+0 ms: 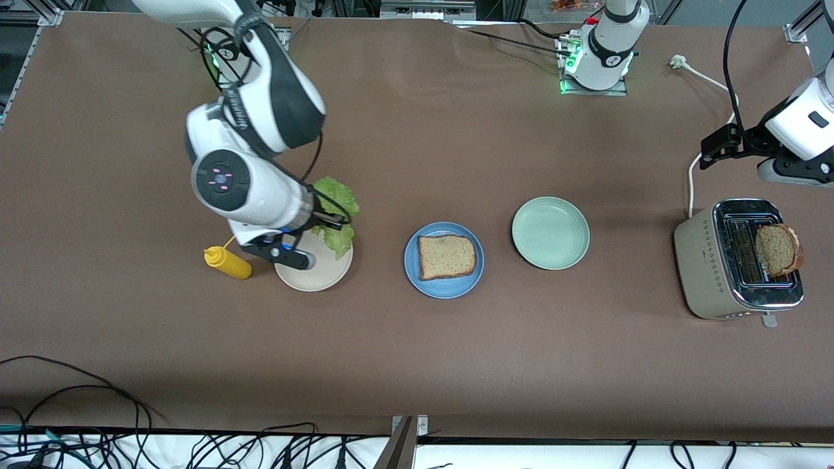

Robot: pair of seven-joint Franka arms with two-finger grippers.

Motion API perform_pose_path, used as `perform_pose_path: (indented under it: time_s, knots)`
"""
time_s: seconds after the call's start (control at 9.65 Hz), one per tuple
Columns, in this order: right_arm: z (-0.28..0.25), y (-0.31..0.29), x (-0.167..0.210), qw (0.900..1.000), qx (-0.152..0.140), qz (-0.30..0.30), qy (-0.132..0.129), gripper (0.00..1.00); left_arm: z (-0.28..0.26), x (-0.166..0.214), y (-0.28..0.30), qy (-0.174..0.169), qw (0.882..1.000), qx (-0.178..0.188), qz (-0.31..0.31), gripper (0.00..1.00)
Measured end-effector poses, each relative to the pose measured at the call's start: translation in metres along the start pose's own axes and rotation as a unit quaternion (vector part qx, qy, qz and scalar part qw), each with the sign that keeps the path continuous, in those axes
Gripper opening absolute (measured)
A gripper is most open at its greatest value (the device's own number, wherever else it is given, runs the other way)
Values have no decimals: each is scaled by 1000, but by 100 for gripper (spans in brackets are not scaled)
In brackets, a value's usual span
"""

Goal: Make sandwich in blue plate with both arms
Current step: 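Lift the lettuce leaf and carry it toward the blue plate, then lower the lettuce onto the bread slice and open the right gripper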

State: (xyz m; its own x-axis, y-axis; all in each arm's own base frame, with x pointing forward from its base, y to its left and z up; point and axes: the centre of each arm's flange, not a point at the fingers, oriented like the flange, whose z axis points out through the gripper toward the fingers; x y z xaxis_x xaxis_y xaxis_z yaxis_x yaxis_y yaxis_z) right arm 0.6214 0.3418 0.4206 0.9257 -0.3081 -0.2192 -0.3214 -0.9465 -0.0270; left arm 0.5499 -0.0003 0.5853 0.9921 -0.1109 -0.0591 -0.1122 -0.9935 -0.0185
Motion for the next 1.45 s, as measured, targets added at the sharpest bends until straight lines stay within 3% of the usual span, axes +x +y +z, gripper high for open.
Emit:
perform_pose_path:
  time_s: [0.41, 0.83, 1.04, 1.45]
  knots:
    - [60, -88, -31, 996, 1, 82, 19, 5, 2, 1, 0, -1, 1000, 0, 0, 100]
    - [101, -148, -53, 986, 49, 153, 51, 5, 1, 2, 0, -1, 1000, 0, 0, 100]
    - [137, -172, -61, 980, 77, 173, 64, 5, 1, 2, 0, -1, 1000, 0, 0, 100]
    - [165, -177, -59, 979, 76, 178, 68, 5, 2, 2, 0, -1, 1000, 0, 0, 100]
